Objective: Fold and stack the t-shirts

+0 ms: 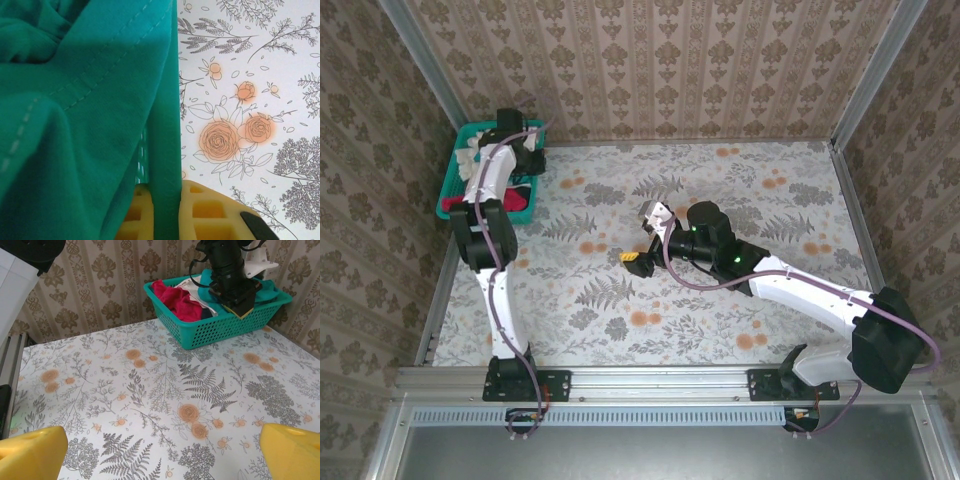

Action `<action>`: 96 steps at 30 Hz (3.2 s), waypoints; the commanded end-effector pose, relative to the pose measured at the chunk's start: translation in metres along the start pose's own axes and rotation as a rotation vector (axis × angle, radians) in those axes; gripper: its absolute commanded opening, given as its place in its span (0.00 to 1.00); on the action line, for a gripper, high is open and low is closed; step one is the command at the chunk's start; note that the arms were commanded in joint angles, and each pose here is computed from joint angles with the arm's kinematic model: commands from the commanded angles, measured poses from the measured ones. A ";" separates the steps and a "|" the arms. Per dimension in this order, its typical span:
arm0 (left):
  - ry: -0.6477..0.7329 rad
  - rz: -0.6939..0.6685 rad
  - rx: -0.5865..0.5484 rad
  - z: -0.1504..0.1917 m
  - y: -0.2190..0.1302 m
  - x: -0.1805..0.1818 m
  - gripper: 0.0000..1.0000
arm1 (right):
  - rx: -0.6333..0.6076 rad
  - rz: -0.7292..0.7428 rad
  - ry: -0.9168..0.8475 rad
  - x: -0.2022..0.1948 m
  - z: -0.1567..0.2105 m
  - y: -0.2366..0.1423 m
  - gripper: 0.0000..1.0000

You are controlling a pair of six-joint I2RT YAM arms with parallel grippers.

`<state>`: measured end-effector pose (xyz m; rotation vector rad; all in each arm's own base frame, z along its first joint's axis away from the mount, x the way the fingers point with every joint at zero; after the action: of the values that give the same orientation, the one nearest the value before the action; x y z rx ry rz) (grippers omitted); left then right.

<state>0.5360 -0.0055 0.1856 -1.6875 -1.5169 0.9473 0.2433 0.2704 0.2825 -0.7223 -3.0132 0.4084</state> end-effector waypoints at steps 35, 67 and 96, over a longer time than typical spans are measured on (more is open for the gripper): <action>-0.152 -0.243 -0.235 0.028 -0.130 0.044 0.83 | -0.029 -0.038 0.018 0.000 0.000 0.020 1.00; 0.016 -0.229 -0.433 -0.057 -0.184 -0.010 0.00 | -0.010 -0.034 0.018 -0.001 -0.004 0.020 1.00; 0.549 0.196 -1.067 -0.002 -0.446 -0.220 0.00 | -0.083 0.029 0.060 -0.004 0.003 0.015 1.00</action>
<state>0.3227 -0.1766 0.5539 -2.4534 -1.5614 -0.2481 0.2535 0.2822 0.2613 -0.7188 -2.9579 0.3723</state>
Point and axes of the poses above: each hand's point on the last joint's axis, 136 mm out from that joint toward the fingers, its own y axis out along the fingers, its own x axis along the line the jaws close on, z = x × y, the point moved 8 cm from there along -y, back along the fingers
